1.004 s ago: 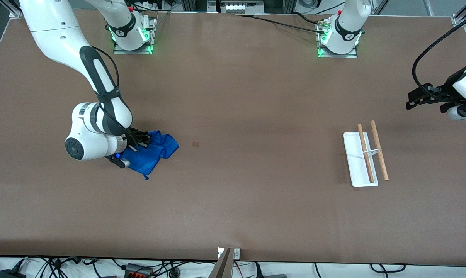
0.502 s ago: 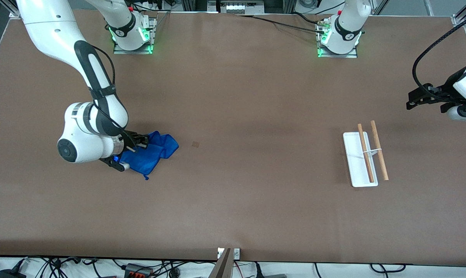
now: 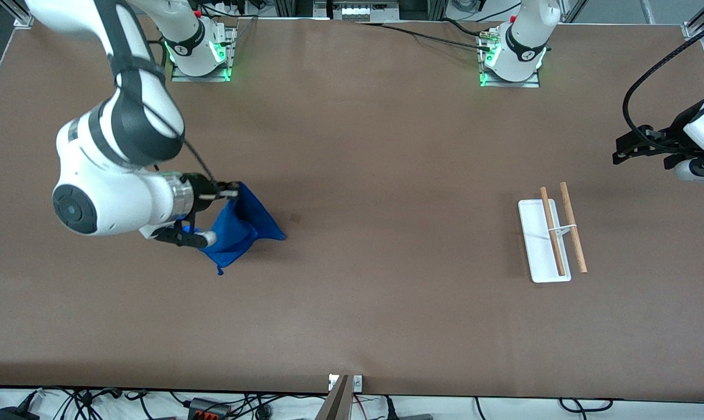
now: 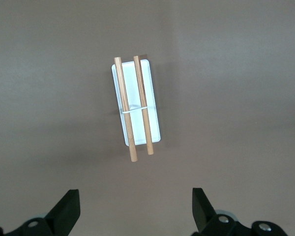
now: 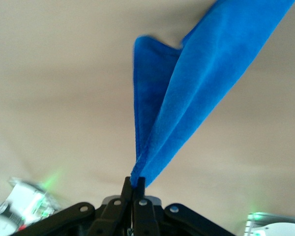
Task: Pass towel and hang on rack
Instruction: 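Carry the towel toward the middle while the left gripper approaches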
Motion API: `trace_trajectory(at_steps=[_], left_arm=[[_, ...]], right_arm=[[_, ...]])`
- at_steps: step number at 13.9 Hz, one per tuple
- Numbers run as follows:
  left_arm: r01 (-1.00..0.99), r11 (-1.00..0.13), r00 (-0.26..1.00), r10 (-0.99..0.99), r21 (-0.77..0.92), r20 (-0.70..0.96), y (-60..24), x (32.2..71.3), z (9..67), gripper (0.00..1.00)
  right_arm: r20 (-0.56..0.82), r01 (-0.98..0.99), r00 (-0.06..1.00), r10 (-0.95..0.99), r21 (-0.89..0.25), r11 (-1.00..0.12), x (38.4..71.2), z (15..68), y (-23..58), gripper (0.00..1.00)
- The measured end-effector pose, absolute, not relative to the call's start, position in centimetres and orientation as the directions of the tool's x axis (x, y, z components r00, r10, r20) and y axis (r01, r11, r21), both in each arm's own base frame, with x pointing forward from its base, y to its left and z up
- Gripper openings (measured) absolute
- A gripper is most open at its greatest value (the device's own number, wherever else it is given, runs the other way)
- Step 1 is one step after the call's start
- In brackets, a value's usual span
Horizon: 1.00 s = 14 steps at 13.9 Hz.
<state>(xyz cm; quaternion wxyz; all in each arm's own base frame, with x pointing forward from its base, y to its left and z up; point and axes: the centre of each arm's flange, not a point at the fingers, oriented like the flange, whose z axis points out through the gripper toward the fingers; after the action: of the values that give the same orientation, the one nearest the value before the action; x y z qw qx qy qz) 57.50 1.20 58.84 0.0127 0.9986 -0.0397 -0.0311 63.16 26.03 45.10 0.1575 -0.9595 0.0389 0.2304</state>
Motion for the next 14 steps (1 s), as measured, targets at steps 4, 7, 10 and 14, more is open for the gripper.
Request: trace_trajectory(at_steps=[4, 7, 10, 14], left_arm=[[-0.070, -0.996, 0.994, -0.073, 0.048, -0.083, 1.4, 57.7, 58.0, 1.00], [-0.077, -0.994, 0.981, -0.089, 0.077, -0.170, 1.1, 59.3, 53.3, 1.00], [-0.092, -0.989, 0.970, -0.115, 0.113, -0.215, -0.2, 60.3, 50.4, 1.00], [-0.194, -0.942, 0.936, -0.261, 0.272, -0.236, -3.3, 61.1, 46.8, 1.00]], right_arm=[[-0.388, -0.064, 0.910, 0.143, -0.473, -0.879, 60.8, 52.5, 32.9, 0.02], [-0.288, 0.020, 0.931, 0.223, -0.569, -0.822, 57.7, 57.0, 39.5, 0.02], [-0.186, 0.082, 0.950, 0.251, -0.627, -0.775, 54.1, 59.3, 46.0, 0.02], [-0.116, 0.107, 0.963, 0.243, -0.663, -0.741, 52.9, 60.1, 48.9, 0.02]])
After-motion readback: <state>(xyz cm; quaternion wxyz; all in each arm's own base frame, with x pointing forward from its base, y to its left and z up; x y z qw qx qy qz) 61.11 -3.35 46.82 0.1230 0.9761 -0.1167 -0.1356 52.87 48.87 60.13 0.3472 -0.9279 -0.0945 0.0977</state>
